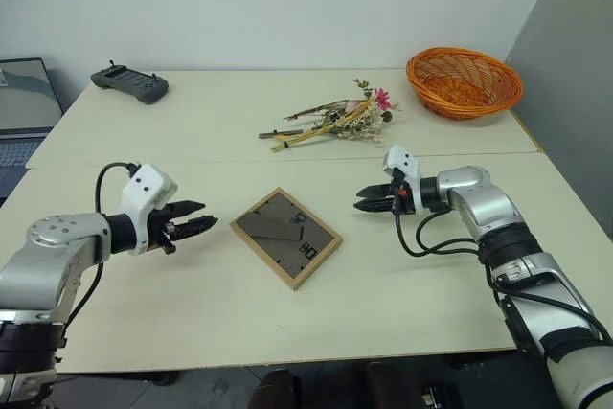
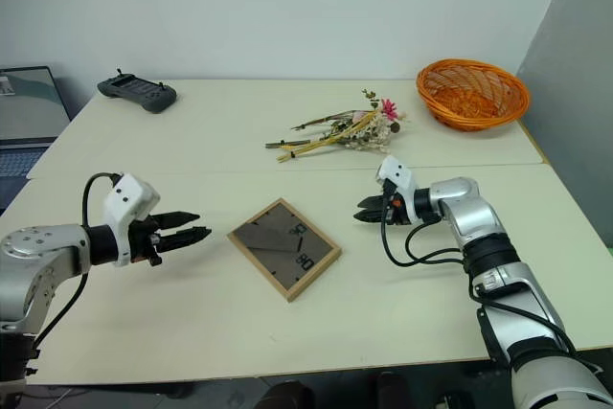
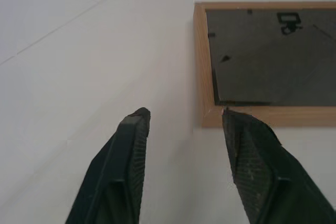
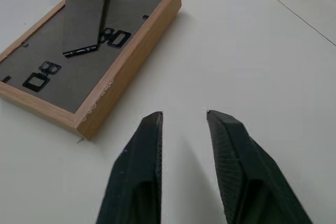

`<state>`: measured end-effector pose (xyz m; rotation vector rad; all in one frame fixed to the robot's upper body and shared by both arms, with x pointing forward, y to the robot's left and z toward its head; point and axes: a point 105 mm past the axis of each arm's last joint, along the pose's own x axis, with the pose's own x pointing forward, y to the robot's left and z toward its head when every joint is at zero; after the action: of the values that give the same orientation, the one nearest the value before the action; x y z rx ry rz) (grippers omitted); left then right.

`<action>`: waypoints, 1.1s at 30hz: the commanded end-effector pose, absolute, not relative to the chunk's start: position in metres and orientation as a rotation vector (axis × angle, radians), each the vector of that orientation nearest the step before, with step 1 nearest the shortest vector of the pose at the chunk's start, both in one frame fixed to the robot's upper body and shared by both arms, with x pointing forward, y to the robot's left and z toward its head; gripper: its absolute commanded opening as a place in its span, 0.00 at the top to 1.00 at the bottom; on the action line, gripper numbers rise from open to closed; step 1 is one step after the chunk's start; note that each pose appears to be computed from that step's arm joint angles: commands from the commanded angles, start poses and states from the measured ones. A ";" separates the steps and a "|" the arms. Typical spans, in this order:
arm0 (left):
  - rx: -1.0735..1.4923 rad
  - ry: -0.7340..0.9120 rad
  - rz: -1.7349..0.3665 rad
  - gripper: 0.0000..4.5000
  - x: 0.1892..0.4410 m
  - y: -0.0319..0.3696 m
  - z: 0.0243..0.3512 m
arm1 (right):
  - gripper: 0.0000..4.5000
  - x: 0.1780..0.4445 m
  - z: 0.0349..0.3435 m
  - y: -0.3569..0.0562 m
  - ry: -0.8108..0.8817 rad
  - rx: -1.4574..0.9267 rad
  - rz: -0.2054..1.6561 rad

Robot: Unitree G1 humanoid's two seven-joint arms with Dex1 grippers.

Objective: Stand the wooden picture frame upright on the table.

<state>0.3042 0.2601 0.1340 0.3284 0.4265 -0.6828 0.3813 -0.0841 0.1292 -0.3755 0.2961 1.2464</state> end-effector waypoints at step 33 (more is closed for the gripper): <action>0.484 0.400 -0.976 0.99 0.345 0.177 0.112 | 1.00 0.318 0.090 -0.029 0.255 -0.654 1.452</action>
<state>0.3516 0.1855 0.1039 0.4504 0.4223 -0.9109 0.3154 -0.0299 0.0852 -0.6241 0.2856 1.4658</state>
